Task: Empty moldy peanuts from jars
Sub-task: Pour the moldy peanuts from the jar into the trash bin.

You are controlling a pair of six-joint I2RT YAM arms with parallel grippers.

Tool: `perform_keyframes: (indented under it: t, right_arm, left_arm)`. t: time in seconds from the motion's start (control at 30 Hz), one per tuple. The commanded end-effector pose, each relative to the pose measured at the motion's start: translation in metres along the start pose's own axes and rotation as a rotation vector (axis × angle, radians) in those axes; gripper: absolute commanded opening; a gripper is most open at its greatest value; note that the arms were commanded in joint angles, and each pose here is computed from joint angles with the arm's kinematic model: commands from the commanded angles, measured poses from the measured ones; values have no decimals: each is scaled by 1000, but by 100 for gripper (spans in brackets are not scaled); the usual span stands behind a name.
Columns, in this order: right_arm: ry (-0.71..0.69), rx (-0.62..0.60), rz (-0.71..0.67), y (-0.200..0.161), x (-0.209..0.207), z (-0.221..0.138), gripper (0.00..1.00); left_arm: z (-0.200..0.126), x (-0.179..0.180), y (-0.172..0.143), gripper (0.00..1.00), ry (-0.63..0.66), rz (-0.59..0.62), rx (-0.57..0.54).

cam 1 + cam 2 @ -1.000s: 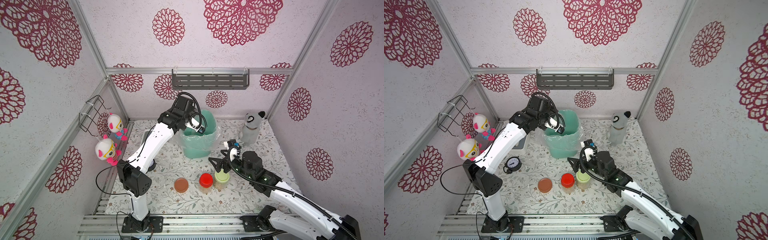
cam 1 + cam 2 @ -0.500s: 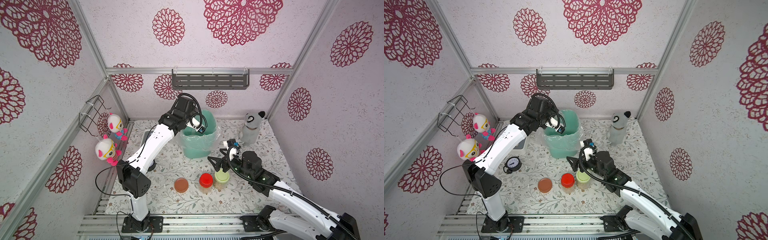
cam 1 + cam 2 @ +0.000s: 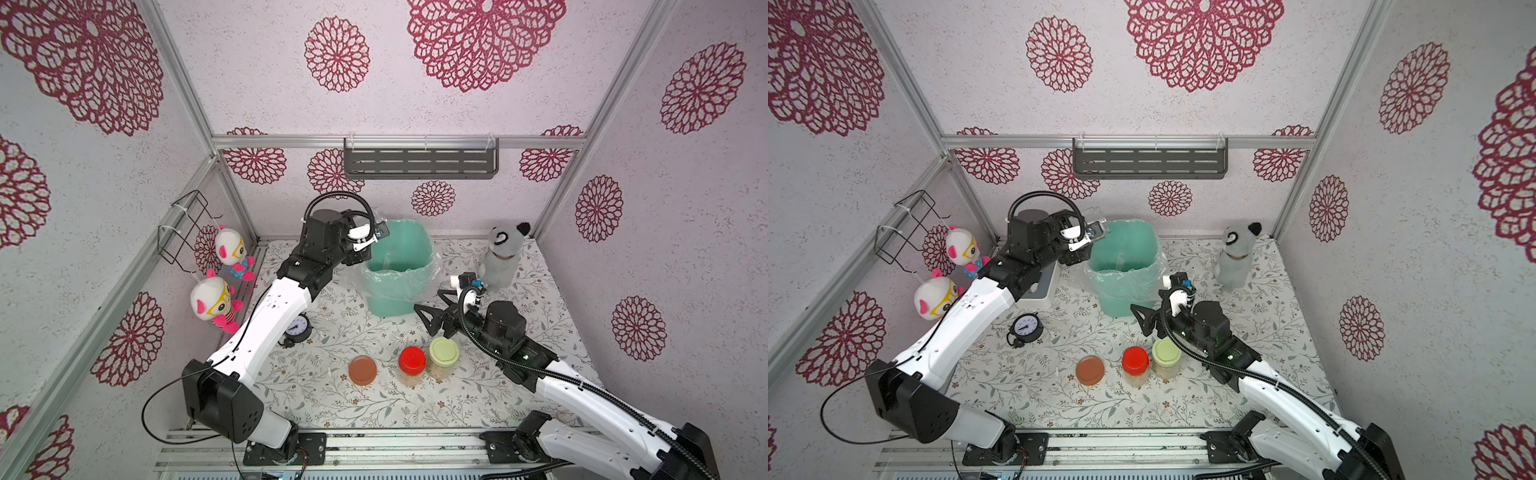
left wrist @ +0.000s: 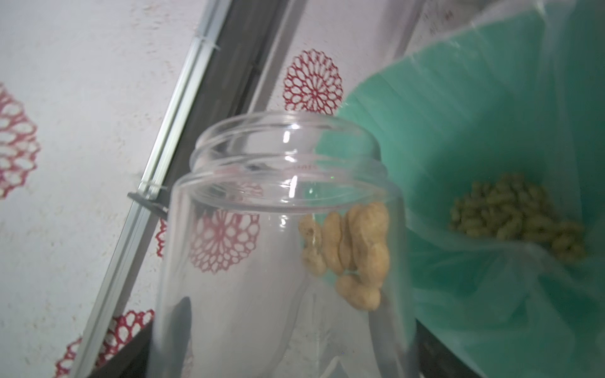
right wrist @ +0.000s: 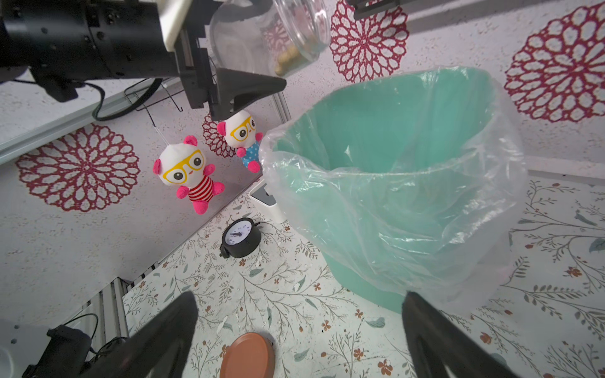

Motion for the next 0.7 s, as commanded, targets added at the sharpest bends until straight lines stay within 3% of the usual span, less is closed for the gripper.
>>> perform_keyframes:
  t: [0.0,0.13,0.3,0.47,0.67]
  right_arm:
    - [10,-89,17,24,3,3,99]
    - [25,-79,19,25,4,9,99]
    - [38,-74,22,25,6,12,99]
    - [35,-64,22,23,5,12,99]
    - [22,-58,16,19,3,9,99]
  left_arm:
    - [-30,32,33,0,128,-397,-309]
    - [-42,31,19,0,167,-674,-454]
    - [-45,21,9,0,140,-809,-566]
    - [-43,15,13,0,74,-650,-459]
    - [-48,16,20,0,-25,-246,-206]
Point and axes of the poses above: each gripper's point midway between its finger pads, its own z axis out along the fingers, its own x axis along the line the jaws close on, y = z × x, the point moved 6 cm from there along -z, back along the fingers, and after that the axes turned 7 degrees about -z, right-handed, at the moved point
